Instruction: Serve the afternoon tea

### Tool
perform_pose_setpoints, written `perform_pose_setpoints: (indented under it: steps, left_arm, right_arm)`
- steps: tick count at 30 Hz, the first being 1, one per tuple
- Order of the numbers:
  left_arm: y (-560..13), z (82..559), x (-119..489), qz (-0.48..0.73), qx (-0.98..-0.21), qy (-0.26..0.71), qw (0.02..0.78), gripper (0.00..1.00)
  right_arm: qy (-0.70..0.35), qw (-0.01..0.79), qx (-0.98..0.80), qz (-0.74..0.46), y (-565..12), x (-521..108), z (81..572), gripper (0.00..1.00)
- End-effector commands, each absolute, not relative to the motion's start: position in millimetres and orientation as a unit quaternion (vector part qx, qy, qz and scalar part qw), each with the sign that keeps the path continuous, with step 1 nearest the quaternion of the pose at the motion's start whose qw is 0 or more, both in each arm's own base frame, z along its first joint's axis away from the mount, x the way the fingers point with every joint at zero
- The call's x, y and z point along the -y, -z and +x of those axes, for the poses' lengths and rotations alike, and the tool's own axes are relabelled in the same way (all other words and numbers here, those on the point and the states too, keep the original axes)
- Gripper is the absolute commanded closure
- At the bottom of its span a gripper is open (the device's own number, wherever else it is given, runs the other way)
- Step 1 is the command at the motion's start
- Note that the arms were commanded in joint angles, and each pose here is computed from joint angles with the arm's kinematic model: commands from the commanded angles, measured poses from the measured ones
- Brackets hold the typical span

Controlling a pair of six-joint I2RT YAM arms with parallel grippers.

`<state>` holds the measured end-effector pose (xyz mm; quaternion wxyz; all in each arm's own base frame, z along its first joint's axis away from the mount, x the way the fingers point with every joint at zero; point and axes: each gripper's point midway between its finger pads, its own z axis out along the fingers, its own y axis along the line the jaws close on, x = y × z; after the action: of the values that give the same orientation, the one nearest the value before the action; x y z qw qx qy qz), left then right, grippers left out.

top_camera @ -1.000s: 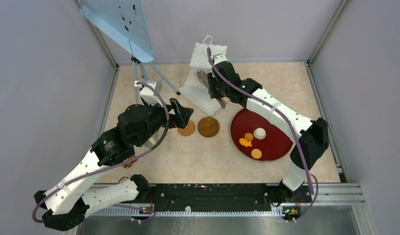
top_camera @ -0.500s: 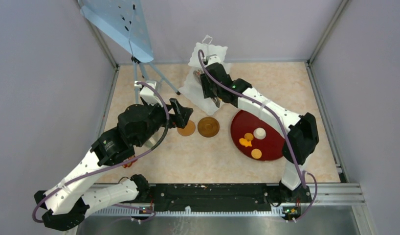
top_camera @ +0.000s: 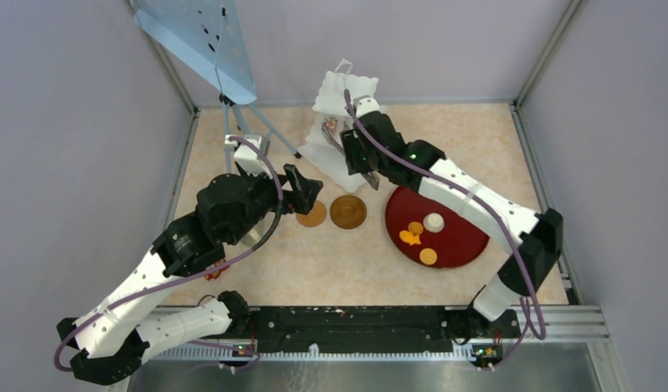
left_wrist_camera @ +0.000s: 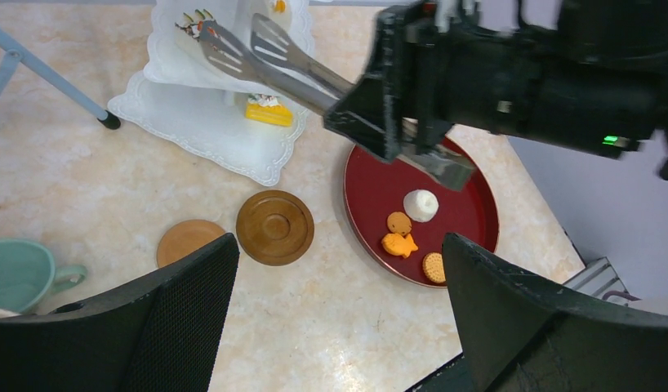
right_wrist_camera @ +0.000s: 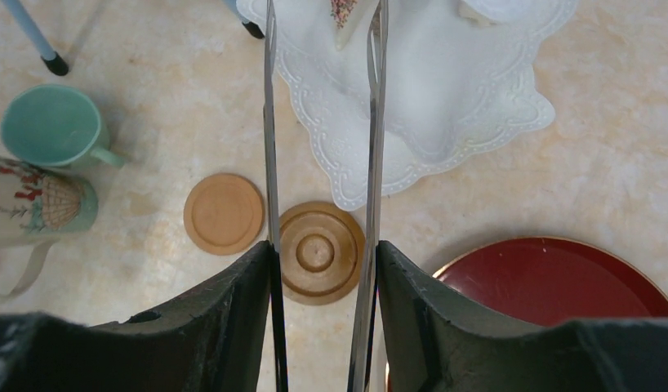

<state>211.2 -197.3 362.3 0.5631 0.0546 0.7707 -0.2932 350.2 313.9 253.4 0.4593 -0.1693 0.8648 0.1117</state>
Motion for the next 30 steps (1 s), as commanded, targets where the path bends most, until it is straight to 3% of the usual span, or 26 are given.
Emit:
perform_pose_setpoints:
  steps: [1,9,19,30]
  left_arm:
    - [-379,209,201,0.056,-0.754,0.315,0.573,0.01]
    - [-377,208,205,0.06,-0.752,0.324,0.571,0.01]
    - [-375,209,224,0.078,-0.749,0.348,0.558,0.01]
    - [-375,206,221,0.08,-0.751,0.348,0.555,0.01]
  right_arm:
    - [-0.141,0.483,-0.849,-0.16,-301,-282,311,0.52]
    - [-0.091,0.434,-0.89,-0.11,-265,-191,242,0.52]
    - [0.034,0.341,-0.937,0.074,-190,-92,176,0.52]
    - [0.038,0.325,-0.941,0.083,-155,-97,179,0.47]
